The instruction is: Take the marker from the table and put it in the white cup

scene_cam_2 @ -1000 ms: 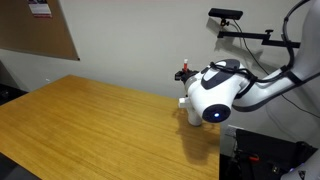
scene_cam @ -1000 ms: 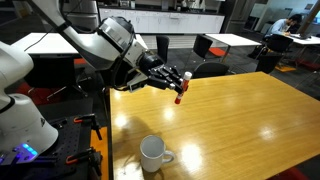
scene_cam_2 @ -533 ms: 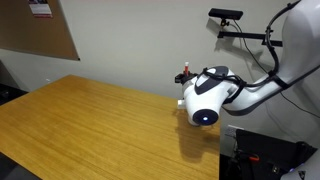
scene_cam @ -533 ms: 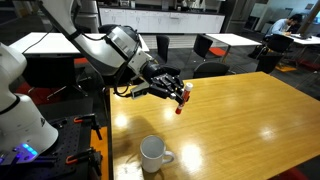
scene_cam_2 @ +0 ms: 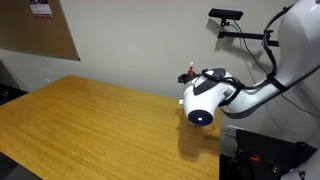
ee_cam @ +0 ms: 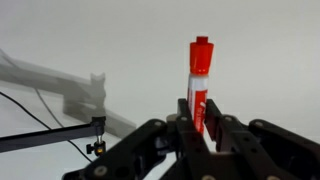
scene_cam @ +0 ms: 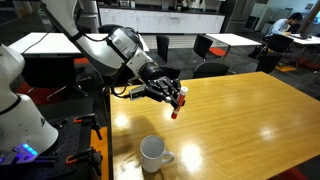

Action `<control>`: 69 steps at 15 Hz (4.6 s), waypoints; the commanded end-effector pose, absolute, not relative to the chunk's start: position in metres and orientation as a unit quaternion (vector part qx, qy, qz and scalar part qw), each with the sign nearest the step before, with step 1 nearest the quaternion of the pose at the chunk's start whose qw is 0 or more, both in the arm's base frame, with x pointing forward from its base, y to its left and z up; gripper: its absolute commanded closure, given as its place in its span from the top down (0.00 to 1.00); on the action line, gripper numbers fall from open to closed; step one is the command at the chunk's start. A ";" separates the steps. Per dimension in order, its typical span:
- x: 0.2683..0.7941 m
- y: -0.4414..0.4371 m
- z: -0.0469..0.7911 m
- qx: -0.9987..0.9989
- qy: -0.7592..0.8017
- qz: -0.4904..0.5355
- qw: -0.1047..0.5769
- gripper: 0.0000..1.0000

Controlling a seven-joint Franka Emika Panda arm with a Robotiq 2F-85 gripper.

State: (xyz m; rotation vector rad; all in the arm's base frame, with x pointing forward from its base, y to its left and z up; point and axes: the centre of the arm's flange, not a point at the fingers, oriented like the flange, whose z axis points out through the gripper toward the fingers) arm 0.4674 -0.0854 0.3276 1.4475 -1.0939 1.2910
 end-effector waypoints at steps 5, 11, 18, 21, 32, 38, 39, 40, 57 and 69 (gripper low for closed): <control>0.456 -0.096 0.317 0.570 -0.456 0.460 0.505 0.05; 0.449 -0.095 0.301 0.590 -0.451 0.420 0.522 0.05; 0.444 -0.092 0.283 0.608 -0.443 0.397 0.525 0.05; 0.443 -0.090 0.274 0.614 -0.439 0.393 0.525 0.05; 0.442 -0.087 0.248 0.630 -0.422 0.375 0.533 0.05; 0.442 -0.085 0.241 0.636 -0.417 0.369 0.535 0.05; 0.441 -0.084 0.240 0.637 -0.415 0.369 0.535 0.05; 0.441 -0.084 0.240 0.639 -0.413 0.367 0.535 0.10; 0.444 -0.086 0.303 0.648 -0.421 0.383 0.505 1.00; 0.454 -0.082 0.396 0.752 -0.383 0.396 0.361 1.00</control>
